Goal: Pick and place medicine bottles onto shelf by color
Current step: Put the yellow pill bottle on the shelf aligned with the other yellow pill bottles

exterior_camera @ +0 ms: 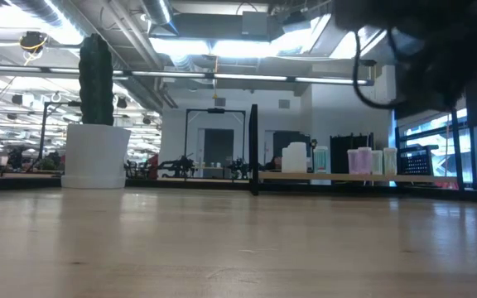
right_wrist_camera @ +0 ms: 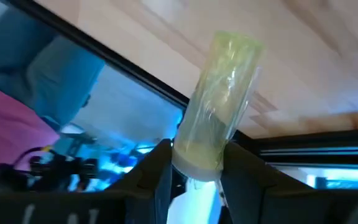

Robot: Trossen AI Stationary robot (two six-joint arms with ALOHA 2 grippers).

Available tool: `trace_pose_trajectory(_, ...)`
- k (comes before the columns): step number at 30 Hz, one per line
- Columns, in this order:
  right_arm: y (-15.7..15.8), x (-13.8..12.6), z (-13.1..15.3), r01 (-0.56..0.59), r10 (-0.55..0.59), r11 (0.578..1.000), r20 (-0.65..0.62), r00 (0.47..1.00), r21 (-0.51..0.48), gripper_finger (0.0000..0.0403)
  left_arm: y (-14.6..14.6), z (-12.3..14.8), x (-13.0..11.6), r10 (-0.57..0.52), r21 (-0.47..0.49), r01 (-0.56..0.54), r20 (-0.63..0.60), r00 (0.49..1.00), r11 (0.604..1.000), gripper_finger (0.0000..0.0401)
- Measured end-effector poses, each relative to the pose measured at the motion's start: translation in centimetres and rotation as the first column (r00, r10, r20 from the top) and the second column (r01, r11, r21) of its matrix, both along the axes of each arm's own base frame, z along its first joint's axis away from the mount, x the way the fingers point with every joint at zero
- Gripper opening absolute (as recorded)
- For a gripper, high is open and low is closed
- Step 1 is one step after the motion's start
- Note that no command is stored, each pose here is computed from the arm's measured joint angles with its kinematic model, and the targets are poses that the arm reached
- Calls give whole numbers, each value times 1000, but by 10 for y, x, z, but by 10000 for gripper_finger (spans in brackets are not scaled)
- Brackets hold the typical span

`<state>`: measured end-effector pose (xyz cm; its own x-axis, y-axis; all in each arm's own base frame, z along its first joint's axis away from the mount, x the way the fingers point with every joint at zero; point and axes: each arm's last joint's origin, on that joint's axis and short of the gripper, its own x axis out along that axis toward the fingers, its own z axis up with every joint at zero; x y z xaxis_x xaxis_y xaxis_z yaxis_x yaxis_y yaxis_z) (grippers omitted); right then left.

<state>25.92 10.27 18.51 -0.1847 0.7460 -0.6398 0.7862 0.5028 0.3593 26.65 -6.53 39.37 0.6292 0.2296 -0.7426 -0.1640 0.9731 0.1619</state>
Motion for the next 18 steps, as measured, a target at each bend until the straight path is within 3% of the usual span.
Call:
trace_pose_trajectory(9,-20,-9,-17,70,-61,995,-111,992,77,117,0,0,0,0,0,0,0,1000,1000,202)
trace_pose_trajectory(18,-24,-31,-44,80,-66,994,-183,981,72,117,0,0,0,0,0,0,0,1000,1000,202)
